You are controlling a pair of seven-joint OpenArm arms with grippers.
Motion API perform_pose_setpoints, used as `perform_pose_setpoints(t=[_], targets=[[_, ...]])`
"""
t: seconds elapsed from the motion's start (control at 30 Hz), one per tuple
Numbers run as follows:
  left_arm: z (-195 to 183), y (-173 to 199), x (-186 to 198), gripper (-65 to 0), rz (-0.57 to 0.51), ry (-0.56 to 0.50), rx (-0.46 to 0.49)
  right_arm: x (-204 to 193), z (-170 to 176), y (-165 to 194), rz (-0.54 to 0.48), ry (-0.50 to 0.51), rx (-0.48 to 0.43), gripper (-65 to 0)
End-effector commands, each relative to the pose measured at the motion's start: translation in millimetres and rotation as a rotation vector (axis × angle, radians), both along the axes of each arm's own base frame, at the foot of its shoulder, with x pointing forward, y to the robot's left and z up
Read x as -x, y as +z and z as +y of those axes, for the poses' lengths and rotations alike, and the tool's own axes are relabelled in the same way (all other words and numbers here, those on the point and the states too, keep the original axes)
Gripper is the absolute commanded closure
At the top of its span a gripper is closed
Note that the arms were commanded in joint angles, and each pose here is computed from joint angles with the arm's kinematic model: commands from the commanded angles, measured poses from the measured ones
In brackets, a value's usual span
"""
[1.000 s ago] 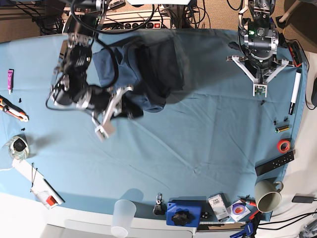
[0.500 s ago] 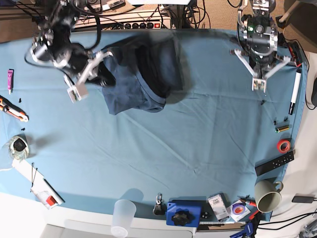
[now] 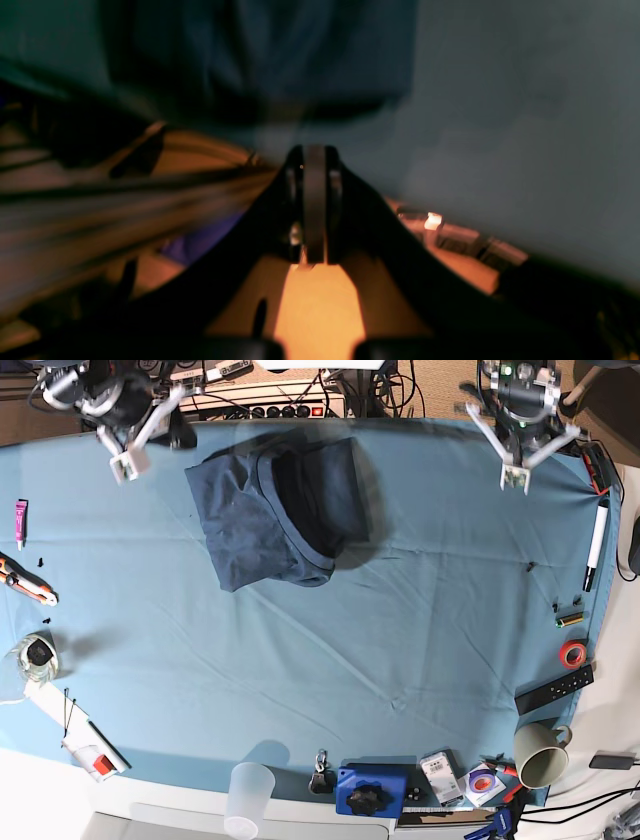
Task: Fold the T-shirt properly
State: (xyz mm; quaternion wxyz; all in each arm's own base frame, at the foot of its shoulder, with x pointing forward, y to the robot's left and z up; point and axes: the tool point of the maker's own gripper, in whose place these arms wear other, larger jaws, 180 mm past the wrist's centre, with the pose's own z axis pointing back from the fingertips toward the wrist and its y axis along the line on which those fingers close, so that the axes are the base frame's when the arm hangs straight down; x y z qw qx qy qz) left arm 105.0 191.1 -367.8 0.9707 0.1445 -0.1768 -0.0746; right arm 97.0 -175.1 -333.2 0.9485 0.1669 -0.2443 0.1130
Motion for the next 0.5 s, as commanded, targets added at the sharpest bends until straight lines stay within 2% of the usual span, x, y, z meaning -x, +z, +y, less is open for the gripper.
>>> perform_pose_setpoints(t=[0.0,0.3,0.47], targets=[[0,3,5,0.0,0.0,-0.006,0.001,7,1,4,0.002,0.006,0.0,0.0],[-5,-8,63,0.0,0.122,-0.019,0.026,69,-3,-15,0.2,-0.014,-0.012,0.0],[-25,-14,95,0.0,0.204,0.004,0.151,98,-16,-46,0.336,-0.092,-0.068,0.0]])
